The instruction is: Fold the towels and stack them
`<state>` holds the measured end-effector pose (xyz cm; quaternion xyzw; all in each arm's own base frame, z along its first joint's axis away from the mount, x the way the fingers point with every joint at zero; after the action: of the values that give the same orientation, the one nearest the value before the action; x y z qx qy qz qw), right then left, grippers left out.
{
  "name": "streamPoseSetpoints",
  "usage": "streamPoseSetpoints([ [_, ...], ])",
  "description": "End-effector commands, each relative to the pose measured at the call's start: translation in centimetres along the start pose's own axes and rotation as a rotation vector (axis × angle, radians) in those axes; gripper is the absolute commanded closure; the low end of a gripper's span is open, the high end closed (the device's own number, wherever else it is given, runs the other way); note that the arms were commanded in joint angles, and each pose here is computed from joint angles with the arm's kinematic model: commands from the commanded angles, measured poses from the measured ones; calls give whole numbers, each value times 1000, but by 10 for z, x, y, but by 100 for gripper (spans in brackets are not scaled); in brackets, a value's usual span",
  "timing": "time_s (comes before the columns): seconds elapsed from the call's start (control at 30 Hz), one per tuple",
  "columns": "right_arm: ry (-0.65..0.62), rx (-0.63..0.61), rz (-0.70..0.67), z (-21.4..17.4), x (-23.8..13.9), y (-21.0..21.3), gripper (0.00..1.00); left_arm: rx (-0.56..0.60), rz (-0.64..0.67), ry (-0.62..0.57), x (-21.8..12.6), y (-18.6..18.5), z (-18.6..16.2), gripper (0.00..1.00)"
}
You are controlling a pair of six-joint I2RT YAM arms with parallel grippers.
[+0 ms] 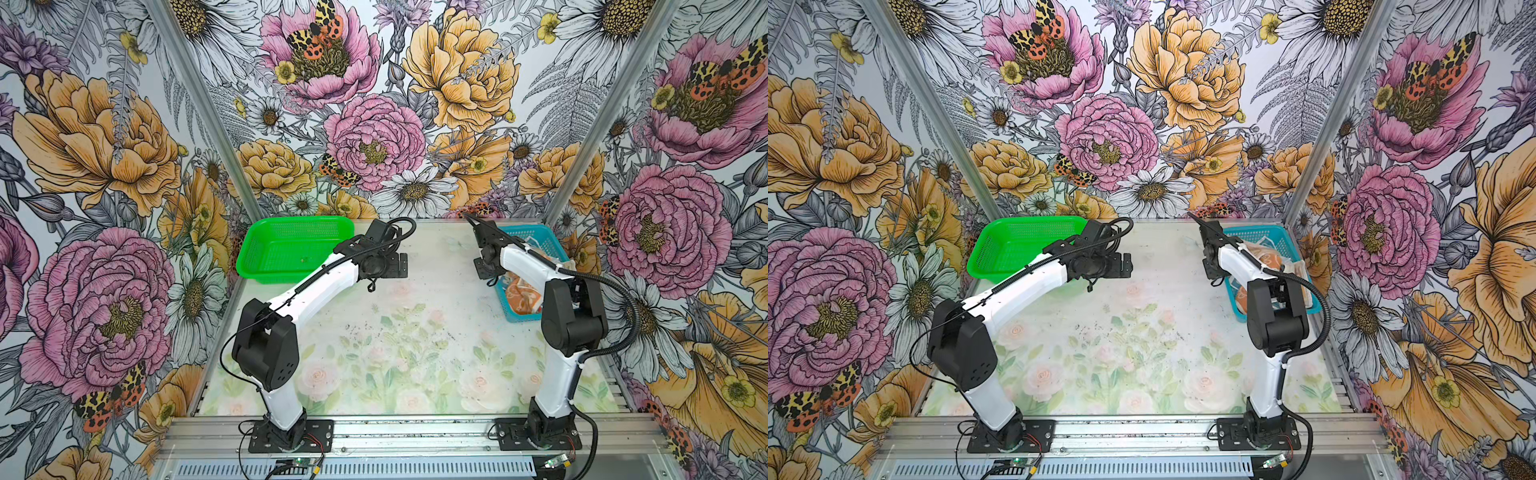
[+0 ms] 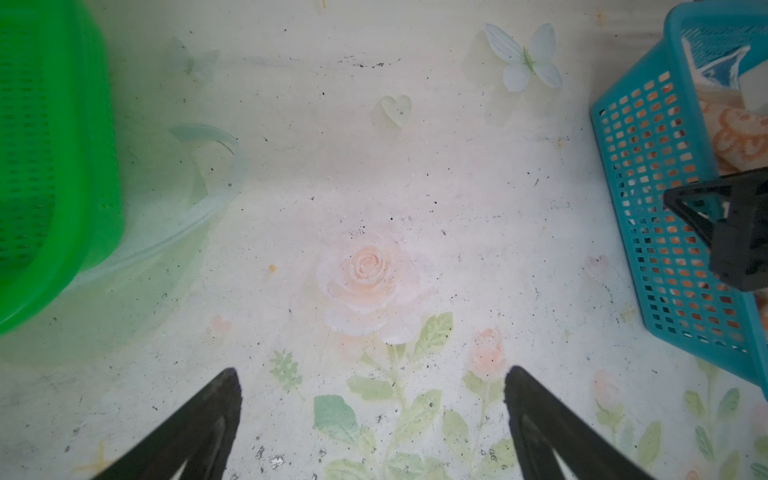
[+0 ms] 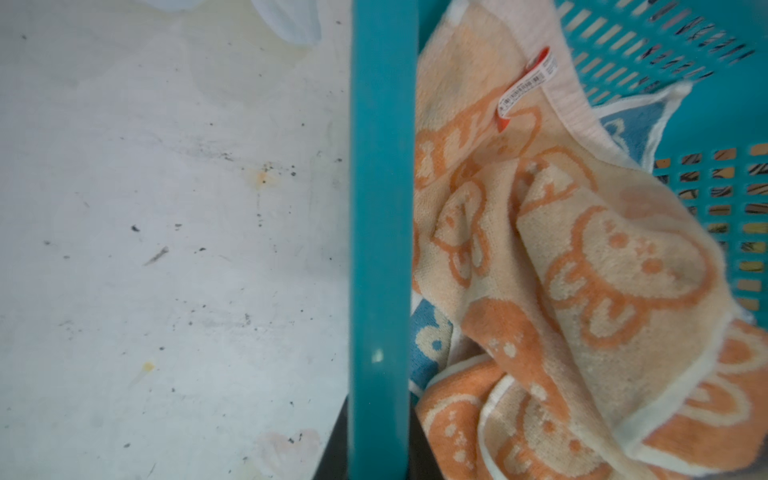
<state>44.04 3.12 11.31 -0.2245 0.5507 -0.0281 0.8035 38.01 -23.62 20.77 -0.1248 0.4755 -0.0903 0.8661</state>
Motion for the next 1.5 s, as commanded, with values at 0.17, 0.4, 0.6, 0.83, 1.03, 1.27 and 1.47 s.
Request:
streamPoseSetpoints([
  [0.17,59,-19,-5,-2,10,-2,76,-8,-34,-4,9,-18,5,1],
  [0.4,-103,119,94,18,-46,-20,23,52,-40,-55,1,-33,16,1],
  [0.6,-226,410,137,16,-87,-87,1,179,-15,-129,4,-63,28,1],
  [0.83,-161,648,113,-14,-47,-155,1,254,18,-243,8,-92,61,1],
  [1.03,-101,669,168,-13,-5,-154,11,289,13,-298,25,-112,85,1],
  [1.27,-55,608,144,-3,22,-142,27,298,45,-309,53,-114,97,1],
  [1.47,-22,591,153,-2,36,-129,71,273,-25,-245,64,-114,94,1],
])
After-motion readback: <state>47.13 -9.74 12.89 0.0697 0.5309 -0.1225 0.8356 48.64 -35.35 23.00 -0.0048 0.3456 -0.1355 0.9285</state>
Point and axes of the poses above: each gripper's point midway between its finger pads, its own x axis out along the fingers, its own y axis along the line the jaws close on, z = x × y, the point moved 3 cm from there along -x, back along the fingers, and after that the axes turned 7 degrees about -x, right-handed, at the moved point
